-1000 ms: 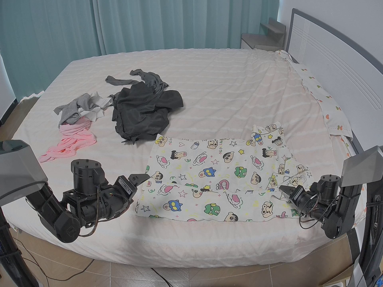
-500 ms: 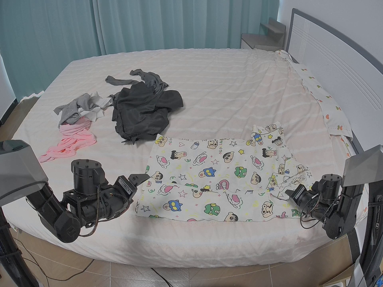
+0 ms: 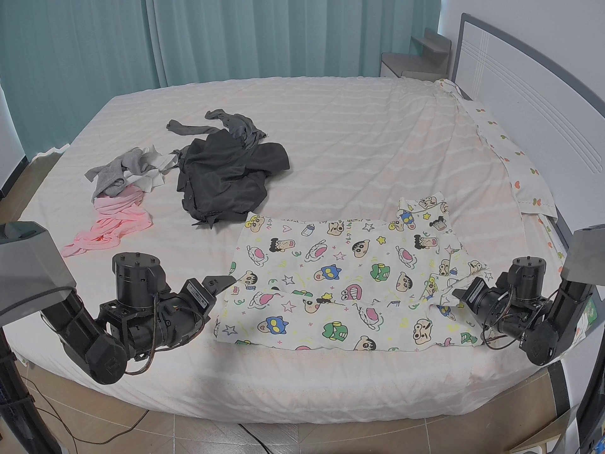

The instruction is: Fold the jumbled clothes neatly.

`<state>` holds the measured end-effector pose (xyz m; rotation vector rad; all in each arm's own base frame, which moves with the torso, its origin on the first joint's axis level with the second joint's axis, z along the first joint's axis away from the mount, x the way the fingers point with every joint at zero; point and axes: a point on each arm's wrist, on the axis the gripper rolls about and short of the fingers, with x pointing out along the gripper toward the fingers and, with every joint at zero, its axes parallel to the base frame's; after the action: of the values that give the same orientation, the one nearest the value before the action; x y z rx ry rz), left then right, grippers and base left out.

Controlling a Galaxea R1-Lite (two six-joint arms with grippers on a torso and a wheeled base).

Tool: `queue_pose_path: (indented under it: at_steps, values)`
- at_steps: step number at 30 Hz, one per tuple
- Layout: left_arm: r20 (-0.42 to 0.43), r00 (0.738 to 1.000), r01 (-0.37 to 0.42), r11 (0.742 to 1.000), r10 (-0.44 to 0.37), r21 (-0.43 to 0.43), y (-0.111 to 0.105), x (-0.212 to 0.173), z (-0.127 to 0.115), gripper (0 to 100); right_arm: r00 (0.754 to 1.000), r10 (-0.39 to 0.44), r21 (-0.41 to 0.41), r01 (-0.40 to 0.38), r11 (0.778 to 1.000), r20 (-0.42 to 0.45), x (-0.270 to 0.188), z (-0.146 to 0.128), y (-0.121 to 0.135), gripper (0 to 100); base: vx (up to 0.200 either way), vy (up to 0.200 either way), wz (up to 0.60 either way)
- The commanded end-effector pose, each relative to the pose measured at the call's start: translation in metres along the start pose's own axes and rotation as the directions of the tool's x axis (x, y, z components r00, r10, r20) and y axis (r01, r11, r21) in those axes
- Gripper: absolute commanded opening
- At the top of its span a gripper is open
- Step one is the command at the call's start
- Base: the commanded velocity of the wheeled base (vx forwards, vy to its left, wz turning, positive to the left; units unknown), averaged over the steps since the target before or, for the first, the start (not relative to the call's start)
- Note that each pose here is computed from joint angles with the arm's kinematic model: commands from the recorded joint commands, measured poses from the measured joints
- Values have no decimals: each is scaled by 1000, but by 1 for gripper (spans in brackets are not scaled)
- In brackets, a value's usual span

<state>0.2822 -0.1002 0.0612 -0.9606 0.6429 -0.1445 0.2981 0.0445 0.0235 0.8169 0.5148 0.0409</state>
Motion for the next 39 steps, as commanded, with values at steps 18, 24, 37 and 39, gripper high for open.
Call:
queue_pose_path:
  at_steps: [18, 24, 37, 39]
  values:
    - [-2, 1000, -4, 1000, 4, -1, 1, 0, 0, 100, 987, -128, -153, 112, 982, -95, -40, -27, 22, 0, 0, 0, 0]
    - [-2, 1000, -4, 1000, 4, -1, 1, 0, 0, 100, 979, -156, -150, 136, 979, -128, -39, -33, 17, 0, 0, 0, 0]
    - [-5, 1000, -10, 1000, 10, -2, 3, 2, -1, 100, 970, -162, -85, 148, 985, -183, -20, -48, 15, 0, 0, 0, 0]
    - [-5, 1000, -10, 1000, 10, -2, 3, 2, -1, 100, 968, -156, -68, 145, 987, -196, -18, -48, 15, 100, 0, 0, 0]
